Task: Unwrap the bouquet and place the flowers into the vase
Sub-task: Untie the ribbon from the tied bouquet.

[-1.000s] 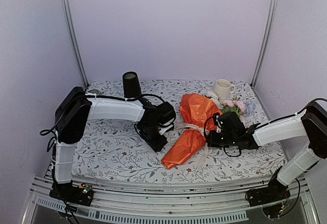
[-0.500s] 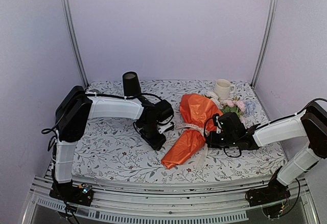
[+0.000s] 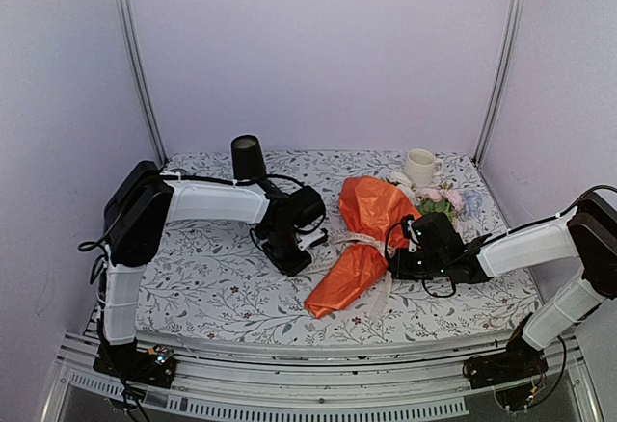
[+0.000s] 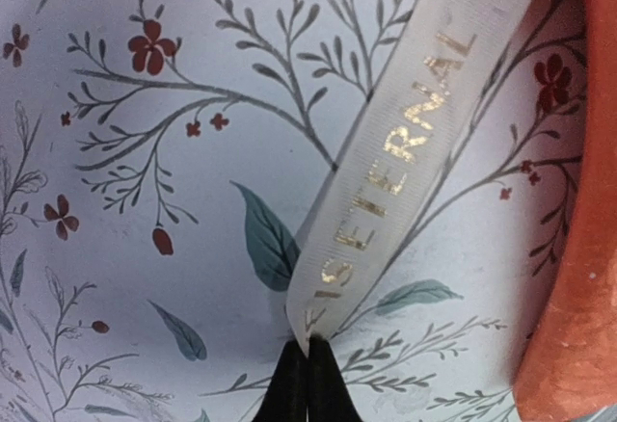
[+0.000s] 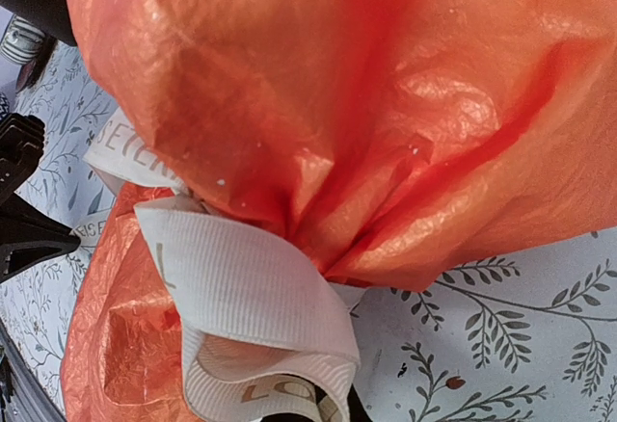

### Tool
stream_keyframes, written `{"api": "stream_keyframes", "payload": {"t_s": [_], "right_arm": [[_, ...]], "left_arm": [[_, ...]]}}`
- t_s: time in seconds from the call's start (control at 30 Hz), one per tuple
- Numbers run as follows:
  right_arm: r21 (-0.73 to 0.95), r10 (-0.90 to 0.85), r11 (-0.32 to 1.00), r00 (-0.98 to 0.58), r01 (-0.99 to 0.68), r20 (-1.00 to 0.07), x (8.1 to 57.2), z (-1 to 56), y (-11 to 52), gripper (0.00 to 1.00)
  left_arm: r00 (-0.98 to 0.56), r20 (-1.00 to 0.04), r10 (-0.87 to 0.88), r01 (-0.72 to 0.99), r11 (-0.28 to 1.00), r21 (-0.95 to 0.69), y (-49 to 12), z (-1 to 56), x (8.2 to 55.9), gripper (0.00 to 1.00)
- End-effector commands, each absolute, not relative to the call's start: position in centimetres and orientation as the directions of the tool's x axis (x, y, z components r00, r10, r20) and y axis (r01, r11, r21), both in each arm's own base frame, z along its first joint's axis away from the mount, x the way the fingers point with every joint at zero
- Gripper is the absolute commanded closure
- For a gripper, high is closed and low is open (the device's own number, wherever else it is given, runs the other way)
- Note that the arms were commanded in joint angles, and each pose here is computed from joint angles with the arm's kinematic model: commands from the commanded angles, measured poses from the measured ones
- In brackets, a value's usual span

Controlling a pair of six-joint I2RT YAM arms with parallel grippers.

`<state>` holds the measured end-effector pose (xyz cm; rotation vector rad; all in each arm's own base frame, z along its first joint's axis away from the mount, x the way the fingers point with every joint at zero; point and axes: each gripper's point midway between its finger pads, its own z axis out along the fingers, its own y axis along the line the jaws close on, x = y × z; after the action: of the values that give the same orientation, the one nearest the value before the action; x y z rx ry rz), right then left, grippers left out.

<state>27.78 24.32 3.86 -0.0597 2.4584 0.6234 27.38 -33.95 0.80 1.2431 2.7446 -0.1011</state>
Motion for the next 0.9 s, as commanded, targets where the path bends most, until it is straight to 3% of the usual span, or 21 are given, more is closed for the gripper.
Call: {"api": "stream_keyframes", "payload": {"t_s": [0.0, 0.13, 0.43, 0.67, 0.87], "right_arm": [[0.44, 0.108, 0.878, -0.816, -0.19, -0.567, 27.5, 4.3, 24.5, 0.96], [0.438, 0.119, 0.881, -0.811, -0.181, -0.573, 27.5, 4.4, 24.2, 0.96], [0.434, 0.17, 0.891, -0.786, -0.135, -0.594, 27.5, 5.1, 22.9, 0.96], [0.424, 0.263, 0.905, -0.747, -0.028, -0.611, 27.4, 5.4, 20.2, 0.96], [0.428, 0.313, 0.903, -0.713, 0.02, -0.627, 27.2, 6.0, 18.8, 0.96]], "left_arm": [[-0.667, -0.06, 0.743, 0.745, 0.667, -0.007, -32.4, -1.8, 26.2, 1.0], [-0.679, -0.141, 0.721, 0.725, 0.688, 0.025, -33.0, 0.4, 27.5, 1.0], [-0.667, -0.442, 0.599, 0.649, 0.759, 0.049, -34.6, 7.8, 30.7, 1.0], [-0.633, -0.597, 0.492, 0.59, 0.806, 0.039, -33.9, 12.3, 32.0, 1.0], [-0.632, -0.701, 0.329, 0.436, 0.9, 0.029, -30.0, 15.9, 33.8, 1.0]]}}
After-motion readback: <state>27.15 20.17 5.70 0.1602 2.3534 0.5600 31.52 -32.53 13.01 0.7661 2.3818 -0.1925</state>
